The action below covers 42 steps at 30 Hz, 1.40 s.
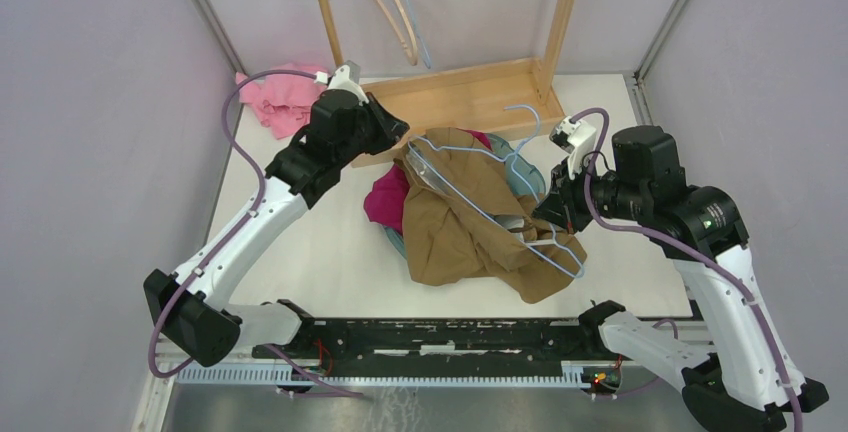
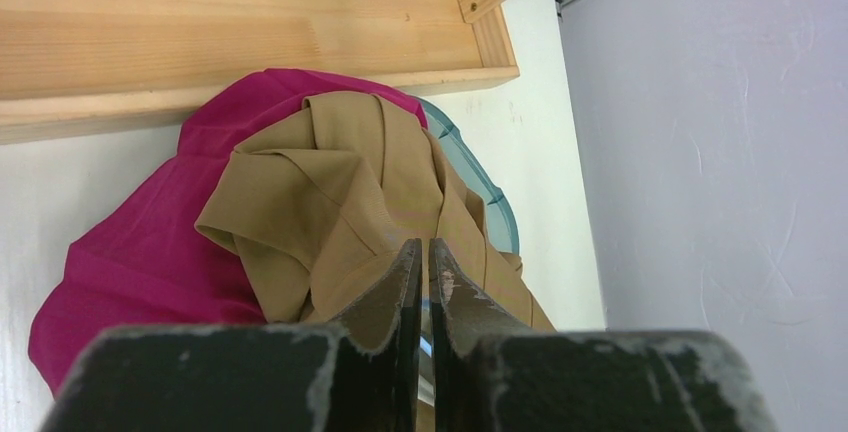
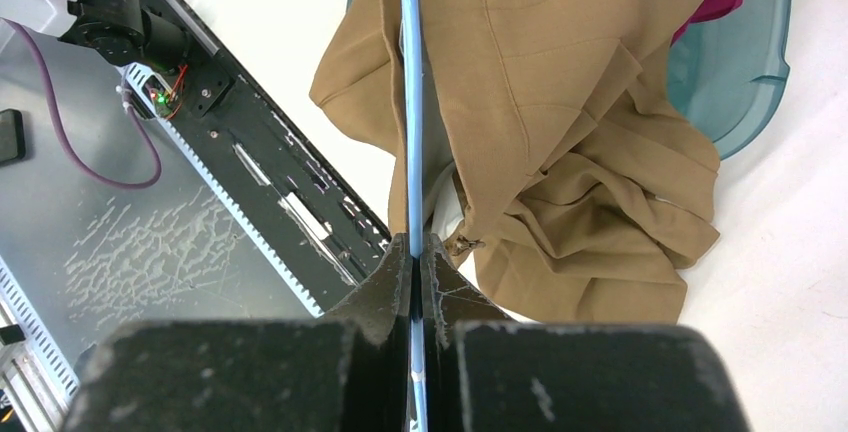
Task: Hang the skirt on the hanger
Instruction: Hang the skirt on the hanger.
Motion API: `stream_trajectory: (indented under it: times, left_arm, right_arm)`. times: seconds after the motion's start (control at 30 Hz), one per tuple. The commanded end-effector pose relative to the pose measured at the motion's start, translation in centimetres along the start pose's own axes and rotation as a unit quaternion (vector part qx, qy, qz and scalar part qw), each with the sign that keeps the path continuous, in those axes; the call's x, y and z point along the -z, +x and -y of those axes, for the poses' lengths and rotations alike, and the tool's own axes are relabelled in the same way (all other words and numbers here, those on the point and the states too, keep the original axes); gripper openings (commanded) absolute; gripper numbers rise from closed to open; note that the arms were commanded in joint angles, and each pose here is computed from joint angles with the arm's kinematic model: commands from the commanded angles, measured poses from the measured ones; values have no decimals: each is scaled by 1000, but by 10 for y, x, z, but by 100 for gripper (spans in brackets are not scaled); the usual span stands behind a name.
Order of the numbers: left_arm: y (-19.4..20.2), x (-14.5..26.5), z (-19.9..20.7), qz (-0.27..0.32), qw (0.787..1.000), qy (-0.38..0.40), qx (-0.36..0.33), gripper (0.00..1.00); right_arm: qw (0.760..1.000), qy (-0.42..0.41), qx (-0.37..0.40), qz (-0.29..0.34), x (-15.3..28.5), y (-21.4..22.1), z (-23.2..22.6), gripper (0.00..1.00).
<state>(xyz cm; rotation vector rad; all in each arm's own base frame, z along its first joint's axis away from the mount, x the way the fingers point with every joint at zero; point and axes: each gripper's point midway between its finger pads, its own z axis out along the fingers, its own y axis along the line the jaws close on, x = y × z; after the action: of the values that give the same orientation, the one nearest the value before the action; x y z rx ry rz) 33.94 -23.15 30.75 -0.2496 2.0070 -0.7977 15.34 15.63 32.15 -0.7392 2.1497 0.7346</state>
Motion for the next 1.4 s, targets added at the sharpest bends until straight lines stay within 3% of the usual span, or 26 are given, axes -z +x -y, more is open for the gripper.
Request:
stream_trajectory:
  times: [0.0, 0.2, 0.27, 0.43, 0.67, 0.93, 1.23, 1.37]
  left_arm:
    - [-15, 4, 18, 19, 999, 34, -10, 12]
    - [-2, 14, 33, -22, 998, 61, -28, 11]
    - [7, 19, 38, -37, 997, 61, -42, 15]
    - [27, 35, 45, -61, 994, 67, -58, 25]
    - [64, 29, 61, -105, 988, 71, -92, 27]
    - [78, 15, 26, -97, 985, -18, -139, 28]
    - [70, 31, -3, -71, 984, -65, -149, 48]
    - [71, 30, -13, -71, 982, -87, -155, 51]
  right_arm:
    - [1000, 10, 13, 14, 2, -6, 3, 1]
    - [997, 71, -1, -16, 4, 1, 24, 1]
    - [997, 79, -3, -21, 5, 1, 27, 1]
    - [996, 85, -5, -30, -3, 0, 32, 1]
    - [997, 70, -9, -11, -8, -10, 28, 1]
    - [996, 84, -10, 0, -5, -19, 31, 1]
    - [997, 83, -9, -1, -8, -20, 33, 1]
    - [997, 79, -9, -1, -9, -20, 31, 1]
